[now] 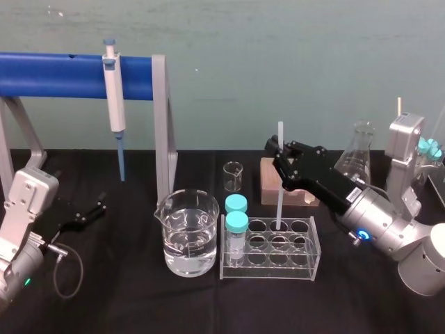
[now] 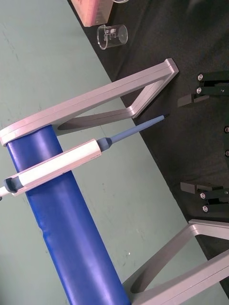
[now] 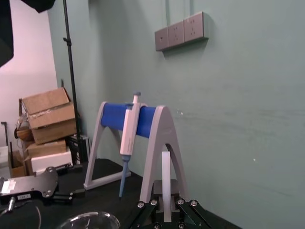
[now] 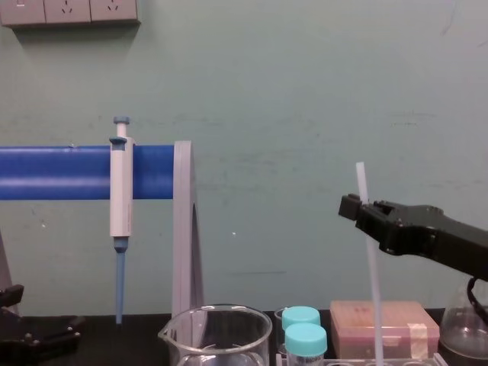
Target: Pick up the stirring rod with one hand, then place it down.
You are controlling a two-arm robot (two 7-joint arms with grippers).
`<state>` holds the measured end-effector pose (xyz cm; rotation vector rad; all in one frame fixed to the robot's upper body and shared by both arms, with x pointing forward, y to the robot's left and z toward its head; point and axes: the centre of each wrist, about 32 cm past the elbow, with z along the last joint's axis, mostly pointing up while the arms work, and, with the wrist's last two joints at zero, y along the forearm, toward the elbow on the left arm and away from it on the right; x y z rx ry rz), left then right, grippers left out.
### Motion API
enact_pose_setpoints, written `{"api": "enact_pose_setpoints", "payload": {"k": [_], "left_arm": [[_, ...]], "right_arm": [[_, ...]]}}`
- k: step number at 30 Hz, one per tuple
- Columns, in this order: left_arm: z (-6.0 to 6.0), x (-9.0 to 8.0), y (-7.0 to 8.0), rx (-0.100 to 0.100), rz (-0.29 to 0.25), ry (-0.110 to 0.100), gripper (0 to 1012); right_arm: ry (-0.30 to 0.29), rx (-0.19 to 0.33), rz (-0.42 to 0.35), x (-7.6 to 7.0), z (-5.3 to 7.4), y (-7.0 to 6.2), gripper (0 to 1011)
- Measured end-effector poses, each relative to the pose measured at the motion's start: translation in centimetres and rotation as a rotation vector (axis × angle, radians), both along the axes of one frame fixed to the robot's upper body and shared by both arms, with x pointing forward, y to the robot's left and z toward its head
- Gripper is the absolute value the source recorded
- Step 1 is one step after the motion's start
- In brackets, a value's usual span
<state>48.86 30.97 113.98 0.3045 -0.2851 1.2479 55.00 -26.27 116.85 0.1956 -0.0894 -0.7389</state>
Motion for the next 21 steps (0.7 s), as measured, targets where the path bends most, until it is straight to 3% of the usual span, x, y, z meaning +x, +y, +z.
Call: {"api": "enact_pose_setpoints", "payload": {"k": [21], "left_arm": [[0.0, 0.0, 0.0, 0.000, 0.000, 0.000, 1000]], "right_arm": [[0.072, -0.012, -0.034, -0.5, -2.5, 0.7, 70]]}}
